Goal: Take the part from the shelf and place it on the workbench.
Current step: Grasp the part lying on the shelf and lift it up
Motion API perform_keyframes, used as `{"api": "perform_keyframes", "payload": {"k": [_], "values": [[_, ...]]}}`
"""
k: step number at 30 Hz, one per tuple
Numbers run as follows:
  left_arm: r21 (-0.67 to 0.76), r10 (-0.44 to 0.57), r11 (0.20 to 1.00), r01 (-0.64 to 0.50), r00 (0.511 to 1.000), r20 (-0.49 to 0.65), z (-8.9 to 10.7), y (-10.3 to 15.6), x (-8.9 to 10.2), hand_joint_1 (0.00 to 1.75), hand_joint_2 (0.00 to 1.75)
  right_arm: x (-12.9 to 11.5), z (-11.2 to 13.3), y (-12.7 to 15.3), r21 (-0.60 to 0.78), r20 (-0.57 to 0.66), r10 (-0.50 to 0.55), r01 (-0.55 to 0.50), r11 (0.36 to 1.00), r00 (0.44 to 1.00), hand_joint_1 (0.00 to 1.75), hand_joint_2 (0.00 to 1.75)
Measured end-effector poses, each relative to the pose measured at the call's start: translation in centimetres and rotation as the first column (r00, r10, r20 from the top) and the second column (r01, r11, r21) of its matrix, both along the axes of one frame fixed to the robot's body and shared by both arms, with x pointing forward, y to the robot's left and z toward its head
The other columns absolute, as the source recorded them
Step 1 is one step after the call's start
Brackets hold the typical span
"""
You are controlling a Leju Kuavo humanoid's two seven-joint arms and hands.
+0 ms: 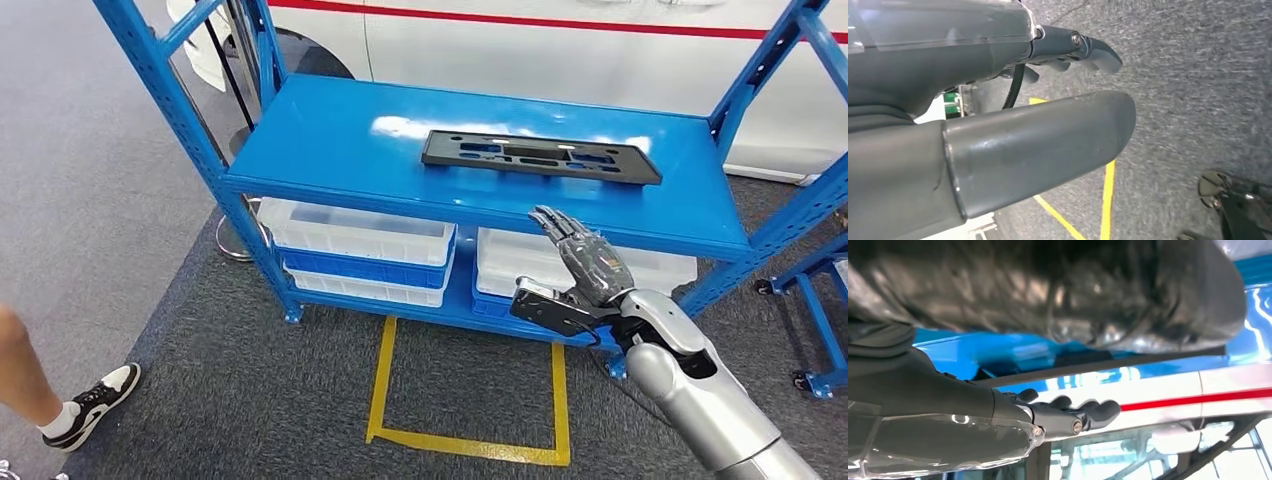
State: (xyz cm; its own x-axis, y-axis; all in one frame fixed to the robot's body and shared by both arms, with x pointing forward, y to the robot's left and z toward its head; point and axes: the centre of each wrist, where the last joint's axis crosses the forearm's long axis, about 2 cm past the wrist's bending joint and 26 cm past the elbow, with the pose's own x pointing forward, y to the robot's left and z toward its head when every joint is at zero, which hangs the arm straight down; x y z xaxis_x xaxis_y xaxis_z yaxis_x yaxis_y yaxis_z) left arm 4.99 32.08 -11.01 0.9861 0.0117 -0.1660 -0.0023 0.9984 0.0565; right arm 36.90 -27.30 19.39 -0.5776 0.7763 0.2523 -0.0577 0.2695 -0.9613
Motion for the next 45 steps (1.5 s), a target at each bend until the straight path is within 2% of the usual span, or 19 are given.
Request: {"api": "perform_keyframes", "payload": {"k": [19,39,45], "values": [[-0.008,-0.010,1.000,0.010,1.000,0.001,0.0,-0.1,0.1,0.00,0.00,0.3,1.1,-0.5,0.018,0.026,-0.002,0.002,1.000,1.000,0.00,0.00],[-0.005,-0.005,1.000,0.005,1.000,-0.013,0.0,-0.1,-0.1,0.00,0.00,-0.2,0.5,-2.1,0.031,0.020,-0.040,0.039,0.999,0.999,0.00,0.00],[-0.006,-0.013,1.000,0.013,1.000,-0.013,0.0,-0.1,-0.1,0.00,0.00,0.2,0.8,-3.8,0.034,0.020,-0.086,0.085,0.996,0.996,0.00,0.00]]}}
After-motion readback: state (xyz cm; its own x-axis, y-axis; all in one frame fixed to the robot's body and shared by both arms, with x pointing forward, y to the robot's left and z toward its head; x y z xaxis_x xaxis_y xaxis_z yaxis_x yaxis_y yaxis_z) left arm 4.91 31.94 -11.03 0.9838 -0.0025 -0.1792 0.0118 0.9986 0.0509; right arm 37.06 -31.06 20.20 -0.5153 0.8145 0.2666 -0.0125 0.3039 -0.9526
